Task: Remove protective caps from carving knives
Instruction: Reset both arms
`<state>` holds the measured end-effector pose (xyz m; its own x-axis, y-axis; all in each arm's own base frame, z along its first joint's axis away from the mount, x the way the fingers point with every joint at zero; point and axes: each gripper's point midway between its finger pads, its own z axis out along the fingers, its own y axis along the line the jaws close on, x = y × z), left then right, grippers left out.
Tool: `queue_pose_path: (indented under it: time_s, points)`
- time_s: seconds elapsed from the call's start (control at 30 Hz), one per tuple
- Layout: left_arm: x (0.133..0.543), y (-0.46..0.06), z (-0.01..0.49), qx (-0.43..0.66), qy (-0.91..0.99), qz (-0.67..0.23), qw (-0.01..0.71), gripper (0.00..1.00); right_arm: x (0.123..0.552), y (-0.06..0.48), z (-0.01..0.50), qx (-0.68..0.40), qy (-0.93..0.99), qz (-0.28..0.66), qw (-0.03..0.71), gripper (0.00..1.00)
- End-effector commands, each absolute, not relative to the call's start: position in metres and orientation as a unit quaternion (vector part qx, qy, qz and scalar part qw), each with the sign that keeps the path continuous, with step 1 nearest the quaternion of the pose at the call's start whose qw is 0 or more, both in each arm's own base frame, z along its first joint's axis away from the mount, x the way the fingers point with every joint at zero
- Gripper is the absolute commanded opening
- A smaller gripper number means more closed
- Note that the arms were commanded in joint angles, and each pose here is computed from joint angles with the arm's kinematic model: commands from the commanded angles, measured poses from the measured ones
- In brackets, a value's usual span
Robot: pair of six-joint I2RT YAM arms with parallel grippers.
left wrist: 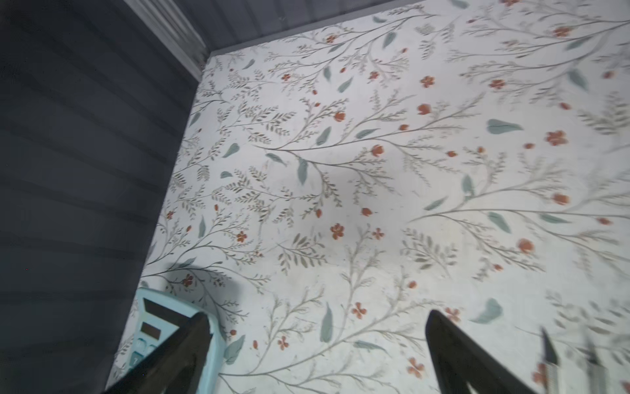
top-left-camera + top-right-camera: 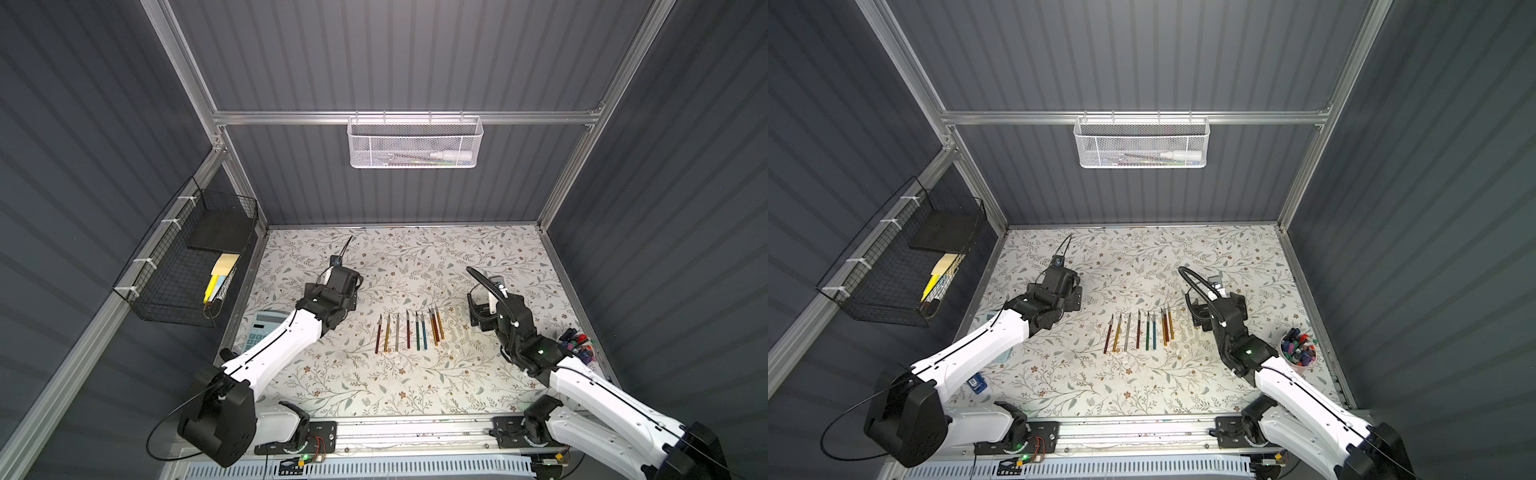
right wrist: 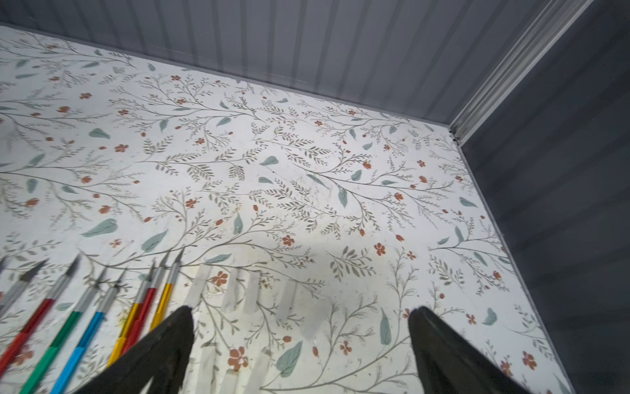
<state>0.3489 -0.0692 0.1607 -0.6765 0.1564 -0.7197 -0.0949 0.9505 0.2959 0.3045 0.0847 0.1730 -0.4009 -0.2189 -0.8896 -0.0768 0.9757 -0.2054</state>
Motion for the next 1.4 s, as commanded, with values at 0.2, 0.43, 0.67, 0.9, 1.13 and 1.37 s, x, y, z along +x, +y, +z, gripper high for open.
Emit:
queue_pose_path:
  time_s: [0.2, 0.43, 0.67, 0.9, 1.13, 1.37]
  points:
    - [0.362, -0.014, 0.143, 0.032, 0.843, 0.241, 0.480, 0.99, 0.327, 0.030, 0.162, -0.039, 0.816, -0.162, 0.553, 0.99]
    - [0.370, 0.004, 0.111, -0.004, 0.828, 0.239, 0.507, 1.00, 0.336, 0.002, 0.139, 0.014, 0.803, -0.143, 0.578, 0.99]
    - [0.383, 0.012, 0.100, -0.024, 0.817, 0.202, 0.540, 0.99, 0.343, -0.001, 0.140, 0.027, 0.789, -0.140, 0.598, 0.99]
    - [0.387, 0.020, 0.101, -0.042, 0.809, 0.200, 0.551, 1.00, 0.360, -0.017, 0.133, 0.071, 0.799, -0.132, 0.583, 0.99]
    - [0.375, -0.005, 0.109, -0.031, 0.788, 0.100, 0.606, 0.99, 0.368, -0.021, 0.104, 0.085, 0.807, -0.055, 0.581, 0.99]
    - [0.405, -0.011, 0.071, -0.004, 0.817, 0.107, 0.567, 0.99, 0.390, -0.038, 0.096, 0.114, 0.834, -0.099, 0.531, 0.99]
